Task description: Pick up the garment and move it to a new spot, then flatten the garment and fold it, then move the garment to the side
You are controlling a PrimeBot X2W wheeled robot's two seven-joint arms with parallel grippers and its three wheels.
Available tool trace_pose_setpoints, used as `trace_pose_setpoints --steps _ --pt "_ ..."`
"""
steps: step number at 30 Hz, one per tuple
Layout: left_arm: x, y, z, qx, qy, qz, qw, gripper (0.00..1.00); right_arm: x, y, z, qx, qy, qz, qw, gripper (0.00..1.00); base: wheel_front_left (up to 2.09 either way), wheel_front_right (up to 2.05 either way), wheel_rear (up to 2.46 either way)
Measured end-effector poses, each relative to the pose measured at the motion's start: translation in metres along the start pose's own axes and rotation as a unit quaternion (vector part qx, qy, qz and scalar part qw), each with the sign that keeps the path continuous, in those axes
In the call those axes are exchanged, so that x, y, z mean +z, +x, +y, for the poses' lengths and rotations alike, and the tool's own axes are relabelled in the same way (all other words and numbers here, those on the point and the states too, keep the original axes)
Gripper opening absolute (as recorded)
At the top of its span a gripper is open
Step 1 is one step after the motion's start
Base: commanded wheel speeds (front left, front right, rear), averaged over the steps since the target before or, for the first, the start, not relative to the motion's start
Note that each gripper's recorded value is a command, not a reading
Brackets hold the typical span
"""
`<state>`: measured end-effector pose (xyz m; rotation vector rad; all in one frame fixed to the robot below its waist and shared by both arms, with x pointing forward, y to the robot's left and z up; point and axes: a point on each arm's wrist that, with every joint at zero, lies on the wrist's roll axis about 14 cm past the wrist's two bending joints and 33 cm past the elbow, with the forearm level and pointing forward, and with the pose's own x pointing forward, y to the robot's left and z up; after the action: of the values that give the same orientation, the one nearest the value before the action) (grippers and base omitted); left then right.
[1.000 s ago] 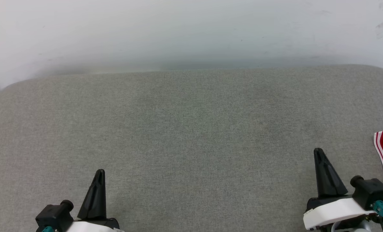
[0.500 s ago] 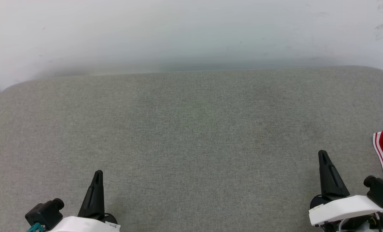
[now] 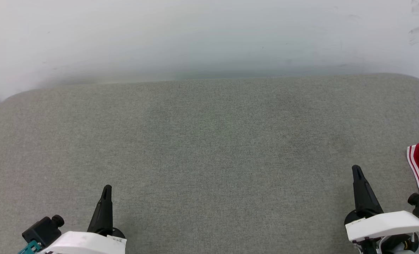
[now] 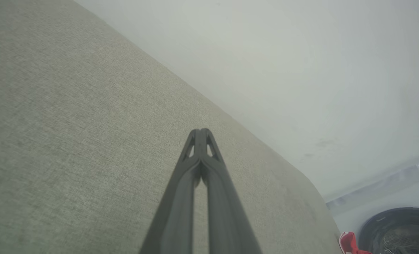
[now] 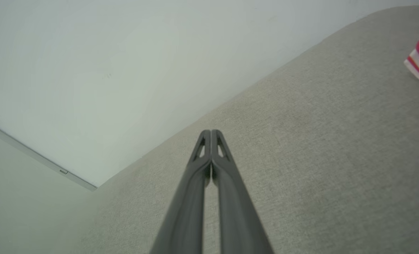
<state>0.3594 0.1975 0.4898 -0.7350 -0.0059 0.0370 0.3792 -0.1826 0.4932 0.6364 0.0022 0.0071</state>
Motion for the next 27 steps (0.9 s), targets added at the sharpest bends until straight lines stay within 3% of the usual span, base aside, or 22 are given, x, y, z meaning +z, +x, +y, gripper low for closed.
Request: trace_pose_setpoints --steps 27 --pt "0.003 0.011 0.002 0.013 -0.154 0.008 0.988 0.0 0.005 0.004 -0.007 -0.018 0.172 0.003 0.985 0.0 0.0 0.0 0.0"
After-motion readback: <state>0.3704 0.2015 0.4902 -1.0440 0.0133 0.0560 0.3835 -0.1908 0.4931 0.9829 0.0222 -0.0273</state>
